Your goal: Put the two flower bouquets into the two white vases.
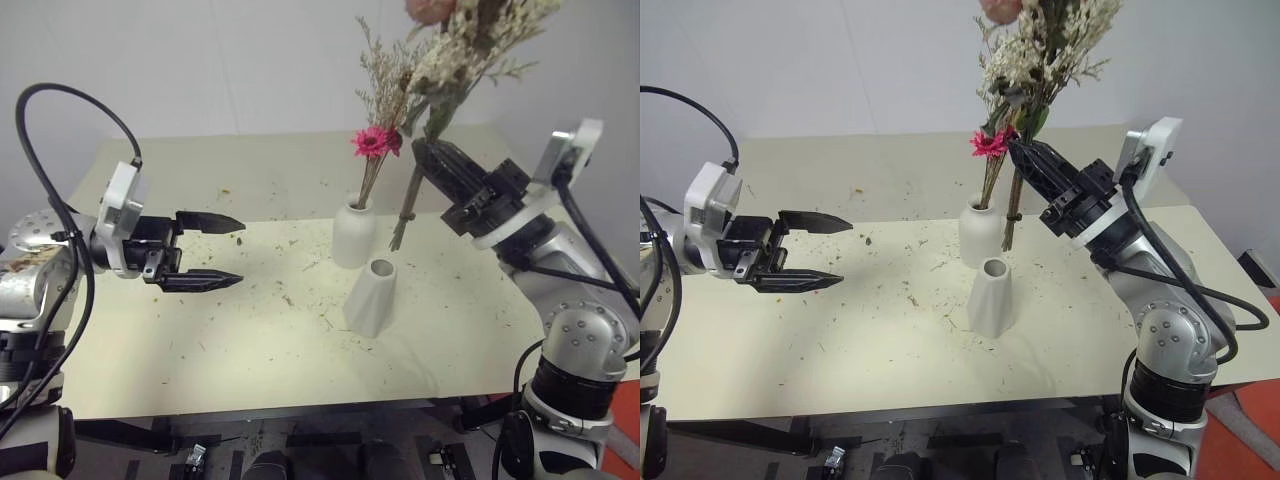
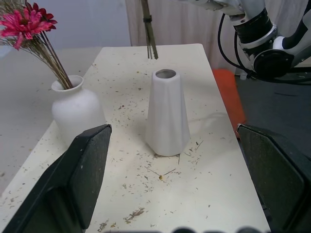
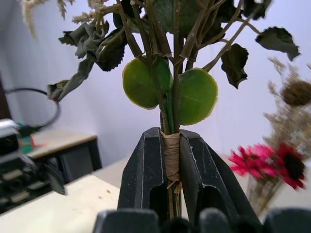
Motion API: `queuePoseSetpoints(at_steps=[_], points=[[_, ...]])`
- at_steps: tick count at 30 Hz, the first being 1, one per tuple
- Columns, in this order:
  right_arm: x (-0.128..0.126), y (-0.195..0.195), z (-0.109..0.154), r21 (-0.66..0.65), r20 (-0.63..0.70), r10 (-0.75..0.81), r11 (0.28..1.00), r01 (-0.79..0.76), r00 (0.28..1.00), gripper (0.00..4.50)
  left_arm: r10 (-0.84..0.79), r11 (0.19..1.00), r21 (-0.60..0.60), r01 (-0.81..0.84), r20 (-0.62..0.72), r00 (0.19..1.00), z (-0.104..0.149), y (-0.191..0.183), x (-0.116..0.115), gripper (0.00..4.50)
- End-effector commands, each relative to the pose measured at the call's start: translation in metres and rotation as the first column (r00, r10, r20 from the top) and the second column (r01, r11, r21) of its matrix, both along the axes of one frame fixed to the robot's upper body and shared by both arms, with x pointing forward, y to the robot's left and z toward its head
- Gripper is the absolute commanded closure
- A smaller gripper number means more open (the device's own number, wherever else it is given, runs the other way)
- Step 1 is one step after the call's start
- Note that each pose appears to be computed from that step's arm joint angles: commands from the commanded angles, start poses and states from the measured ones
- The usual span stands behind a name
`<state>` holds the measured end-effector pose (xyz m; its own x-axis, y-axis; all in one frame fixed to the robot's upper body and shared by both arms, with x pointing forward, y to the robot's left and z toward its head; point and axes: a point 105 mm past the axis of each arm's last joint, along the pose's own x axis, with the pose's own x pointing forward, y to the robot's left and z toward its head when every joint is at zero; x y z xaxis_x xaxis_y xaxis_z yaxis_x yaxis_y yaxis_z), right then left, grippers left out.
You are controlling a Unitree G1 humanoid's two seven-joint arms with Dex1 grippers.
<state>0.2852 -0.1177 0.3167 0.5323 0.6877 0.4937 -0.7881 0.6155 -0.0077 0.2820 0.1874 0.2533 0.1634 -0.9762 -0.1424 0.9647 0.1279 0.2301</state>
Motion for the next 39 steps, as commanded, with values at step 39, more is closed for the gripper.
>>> queuePoseSetpoints(at_steps=[39], points=[[0.004, 0.005, -0.018, -0.013, -0.054, 0.076, 0.997, -0.077, 0.996, 4.28, -0.003, 1.000, -0.020, 0.003, 0.014, 1.000, 0.009, 0.001, -0.002, 0.00]])
